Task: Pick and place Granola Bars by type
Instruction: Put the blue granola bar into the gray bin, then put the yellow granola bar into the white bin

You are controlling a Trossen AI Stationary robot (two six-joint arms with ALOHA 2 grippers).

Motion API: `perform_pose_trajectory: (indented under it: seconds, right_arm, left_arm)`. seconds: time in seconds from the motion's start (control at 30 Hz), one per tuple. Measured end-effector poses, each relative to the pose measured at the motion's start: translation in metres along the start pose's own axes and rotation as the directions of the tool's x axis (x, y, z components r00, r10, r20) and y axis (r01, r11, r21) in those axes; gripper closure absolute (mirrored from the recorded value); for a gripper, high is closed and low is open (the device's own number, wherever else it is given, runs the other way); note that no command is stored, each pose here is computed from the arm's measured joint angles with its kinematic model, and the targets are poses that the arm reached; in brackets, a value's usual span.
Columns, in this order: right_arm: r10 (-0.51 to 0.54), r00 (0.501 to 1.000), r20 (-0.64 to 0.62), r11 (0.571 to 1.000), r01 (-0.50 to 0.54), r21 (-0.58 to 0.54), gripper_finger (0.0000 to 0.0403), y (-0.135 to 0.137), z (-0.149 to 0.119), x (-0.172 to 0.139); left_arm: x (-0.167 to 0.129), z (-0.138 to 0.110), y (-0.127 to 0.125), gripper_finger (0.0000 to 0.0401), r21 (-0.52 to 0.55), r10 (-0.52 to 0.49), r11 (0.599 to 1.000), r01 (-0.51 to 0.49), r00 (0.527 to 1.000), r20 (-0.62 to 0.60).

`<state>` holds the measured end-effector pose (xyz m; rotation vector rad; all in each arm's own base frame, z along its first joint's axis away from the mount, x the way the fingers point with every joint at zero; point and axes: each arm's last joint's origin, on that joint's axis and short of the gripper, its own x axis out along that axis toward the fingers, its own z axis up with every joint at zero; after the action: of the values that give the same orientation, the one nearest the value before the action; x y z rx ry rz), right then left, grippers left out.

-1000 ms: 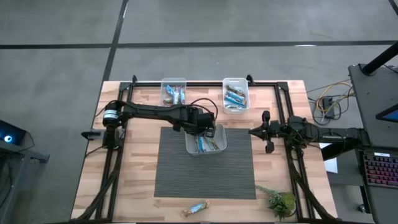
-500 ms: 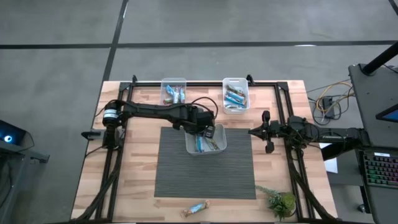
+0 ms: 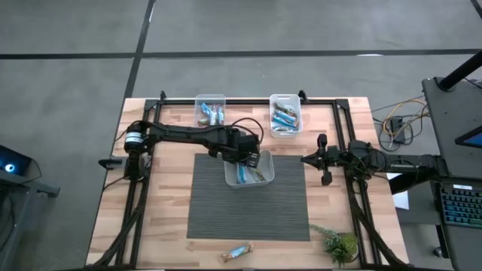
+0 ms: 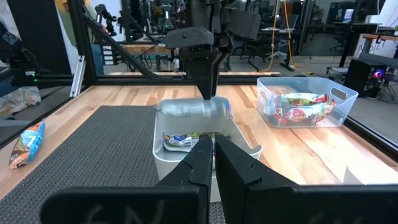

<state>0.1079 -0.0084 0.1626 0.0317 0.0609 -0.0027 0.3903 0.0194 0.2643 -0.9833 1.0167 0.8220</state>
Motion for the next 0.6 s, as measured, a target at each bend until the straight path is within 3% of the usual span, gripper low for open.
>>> perform_pose_trajectory:
  seconds: [0.6]
  right_arm:
    - [0.000, 1.000, 0.000, 1.000, 0.000, 0.000, 0.0394, 0.0000, 0.0000, 0.0000]
  left_arm:
    - [0.0000, -0.0001, -0.0002, 0.0295, 0.000, -0.004, 1.000, 0.004, 1.000, -0.005]
